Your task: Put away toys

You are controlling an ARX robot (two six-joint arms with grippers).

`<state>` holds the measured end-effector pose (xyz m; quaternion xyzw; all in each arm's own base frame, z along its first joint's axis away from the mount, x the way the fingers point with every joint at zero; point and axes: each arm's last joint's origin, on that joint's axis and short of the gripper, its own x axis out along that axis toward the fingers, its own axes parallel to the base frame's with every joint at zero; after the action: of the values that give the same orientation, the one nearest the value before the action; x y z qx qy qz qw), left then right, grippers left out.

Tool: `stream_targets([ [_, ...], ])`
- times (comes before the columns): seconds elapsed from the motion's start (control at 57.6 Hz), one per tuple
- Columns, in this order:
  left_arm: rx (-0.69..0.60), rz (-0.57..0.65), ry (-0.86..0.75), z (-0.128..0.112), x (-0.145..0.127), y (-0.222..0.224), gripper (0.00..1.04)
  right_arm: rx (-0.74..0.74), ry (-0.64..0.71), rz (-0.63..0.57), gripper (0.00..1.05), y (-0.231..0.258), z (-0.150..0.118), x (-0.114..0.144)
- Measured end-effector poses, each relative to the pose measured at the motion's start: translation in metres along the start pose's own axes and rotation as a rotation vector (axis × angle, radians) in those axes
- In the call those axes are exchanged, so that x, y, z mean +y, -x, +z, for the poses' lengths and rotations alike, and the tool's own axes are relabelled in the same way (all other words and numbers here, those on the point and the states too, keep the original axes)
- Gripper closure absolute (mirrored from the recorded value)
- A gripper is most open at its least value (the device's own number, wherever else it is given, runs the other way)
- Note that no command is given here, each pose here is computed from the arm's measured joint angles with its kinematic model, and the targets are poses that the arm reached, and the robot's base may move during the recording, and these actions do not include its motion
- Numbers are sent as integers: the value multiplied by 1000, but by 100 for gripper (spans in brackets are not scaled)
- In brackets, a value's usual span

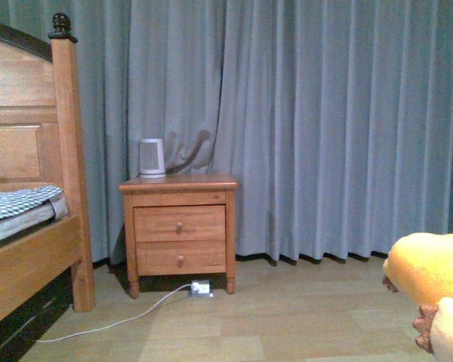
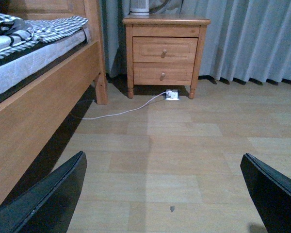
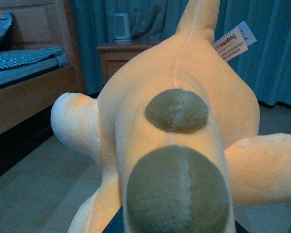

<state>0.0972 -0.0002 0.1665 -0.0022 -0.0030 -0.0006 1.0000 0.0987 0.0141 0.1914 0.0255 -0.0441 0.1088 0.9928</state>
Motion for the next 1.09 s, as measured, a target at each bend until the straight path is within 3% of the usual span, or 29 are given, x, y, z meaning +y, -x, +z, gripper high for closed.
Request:
stream_targets([
  [1.093, 0, 0, 0, 0, 0, 0, 6, 0, 0, 0, 95, 0, 0, 0],
])
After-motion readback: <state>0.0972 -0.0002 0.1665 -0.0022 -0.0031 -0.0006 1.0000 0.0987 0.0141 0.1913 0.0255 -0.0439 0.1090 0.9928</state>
